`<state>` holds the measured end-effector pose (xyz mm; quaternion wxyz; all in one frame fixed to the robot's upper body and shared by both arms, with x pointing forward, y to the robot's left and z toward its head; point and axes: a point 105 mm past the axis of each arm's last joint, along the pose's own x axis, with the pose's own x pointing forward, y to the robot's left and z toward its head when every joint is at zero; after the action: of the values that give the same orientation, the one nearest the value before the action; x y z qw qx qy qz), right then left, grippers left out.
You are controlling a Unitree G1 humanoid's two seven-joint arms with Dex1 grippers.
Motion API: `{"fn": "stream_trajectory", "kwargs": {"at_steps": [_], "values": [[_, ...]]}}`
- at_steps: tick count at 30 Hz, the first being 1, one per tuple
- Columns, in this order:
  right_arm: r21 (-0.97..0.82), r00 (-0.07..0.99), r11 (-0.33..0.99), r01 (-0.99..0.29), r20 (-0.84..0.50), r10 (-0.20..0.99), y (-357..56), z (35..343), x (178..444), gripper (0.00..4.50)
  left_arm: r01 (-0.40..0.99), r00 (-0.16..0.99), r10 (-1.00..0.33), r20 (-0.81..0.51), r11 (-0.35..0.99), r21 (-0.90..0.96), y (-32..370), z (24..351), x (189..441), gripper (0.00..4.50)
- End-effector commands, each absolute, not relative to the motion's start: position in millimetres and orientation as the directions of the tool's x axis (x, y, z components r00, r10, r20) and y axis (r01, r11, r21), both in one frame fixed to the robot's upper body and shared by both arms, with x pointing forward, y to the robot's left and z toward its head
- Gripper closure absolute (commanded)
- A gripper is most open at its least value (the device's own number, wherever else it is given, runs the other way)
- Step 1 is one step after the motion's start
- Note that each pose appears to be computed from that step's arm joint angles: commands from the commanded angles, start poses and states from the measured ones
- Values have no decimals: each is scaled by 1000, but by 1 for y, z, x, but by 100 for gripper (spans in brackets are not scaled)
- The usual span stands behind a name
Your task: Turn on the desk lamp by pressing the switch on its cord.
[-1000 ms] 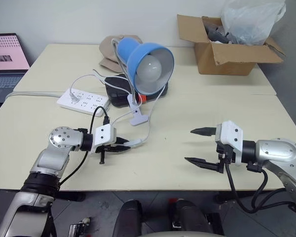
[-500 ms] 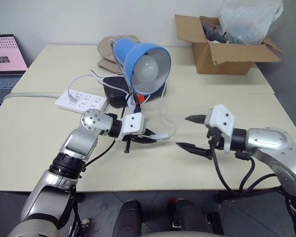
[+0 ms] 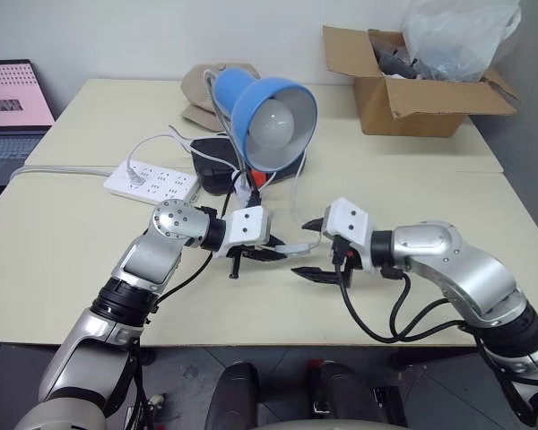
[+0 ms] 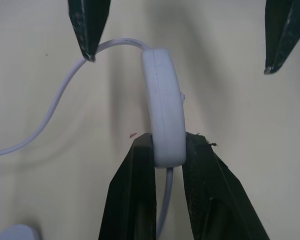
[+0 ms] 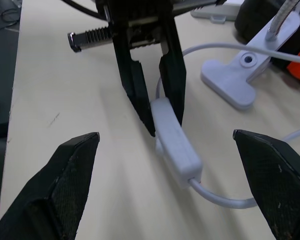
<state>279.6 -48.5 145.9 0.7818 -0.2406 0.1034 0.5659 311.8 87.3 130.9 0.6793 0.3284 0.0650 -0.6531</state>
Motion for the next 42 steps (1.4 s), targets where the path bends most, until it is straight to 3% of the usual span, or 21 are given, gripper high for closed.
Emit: {"fn": "stream_trajectory", "kwargs": {"at_steps": [1,11,20,29,41,42], "values": [[-316,339,217,-924,-411,846,-44,155,281,0,913,147,-852,-503,-80,401,84,139,309,411],[-340,344,205,-918,-423,839,-41,148,286,0,909,152,-853,-500,-78,409,85,140,309,411],[-386,358,184,-904,-450,818,-44,140,291,176,906,156,-855,-495,-76,417,85,141,308,411],[-417,360,164,-894,-450,817,-44,140,294,379,903,161,-856,-491,-73,424,84,143,308,411],[-379,312,149,-913,-417,853,-38,147,287,393,892,165,-845,-509,-92,442,86,142,309,411],[-378,315,155,-913,-410,856,-38,148,287,358,890,166,-843,-512,-96,446,86,141,309,411]]}}
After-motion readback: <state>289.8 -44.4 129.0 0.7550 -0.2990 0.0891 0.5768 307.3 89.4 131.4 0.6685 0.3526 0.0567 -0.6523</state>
